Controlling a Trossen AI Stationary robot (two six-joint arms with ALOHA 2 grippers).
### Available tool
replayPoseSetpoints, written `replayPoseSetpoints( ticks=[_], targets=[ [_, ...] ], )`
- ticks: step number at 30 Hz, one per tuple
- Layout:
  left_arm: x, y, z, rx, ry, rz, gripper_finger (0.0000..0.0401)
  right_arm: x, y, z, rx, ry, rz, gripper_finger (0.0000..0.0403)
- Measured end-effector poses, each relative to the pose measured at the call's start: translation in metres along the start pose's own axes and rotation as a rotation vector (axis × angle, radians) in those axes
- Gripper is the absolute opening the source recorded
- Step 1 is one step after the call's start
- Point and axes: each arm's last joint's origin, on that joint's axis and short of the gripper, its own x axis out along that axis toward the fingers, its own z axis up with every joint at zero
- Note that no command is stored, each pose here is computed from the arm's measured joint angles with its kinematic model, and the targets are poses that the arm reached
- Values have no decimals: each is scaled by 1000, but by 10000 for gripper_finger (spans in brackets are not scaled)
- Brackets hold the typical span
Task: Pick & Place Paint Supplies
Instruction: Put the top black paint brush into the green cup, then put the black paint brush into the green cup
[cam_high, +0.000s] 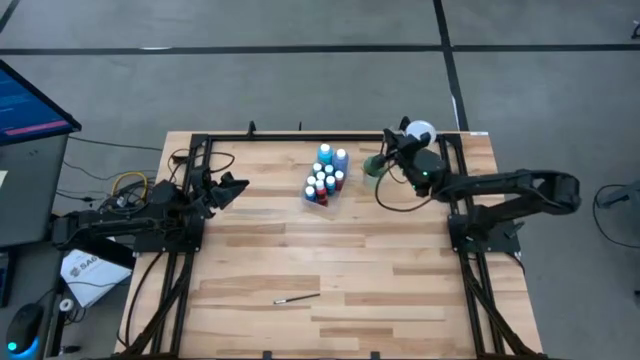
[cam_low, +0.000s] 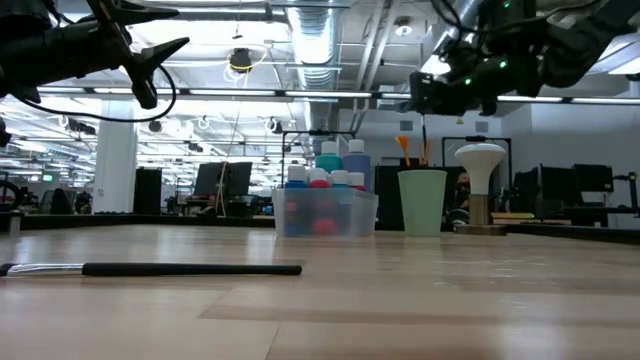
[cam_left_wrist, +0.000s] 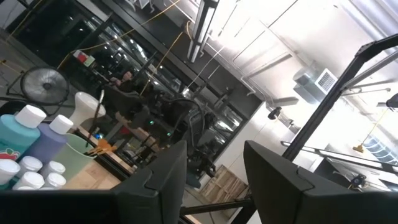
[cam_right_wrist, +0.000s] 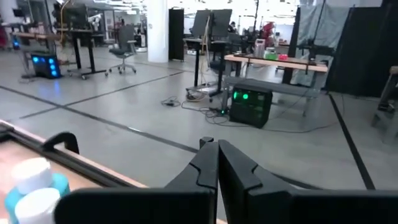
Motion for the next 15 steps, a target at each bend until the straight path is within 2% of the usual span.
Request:
replayPoseSetpoints(
  ticks=[8,15],
  targets=[
    [0,0,0,0,1,-1,154,8,10,-17,-30,23,18,12],
    [0,0,0,0,1,-1,154,-1,15,-10,-32,4,55,88]
  ],
)
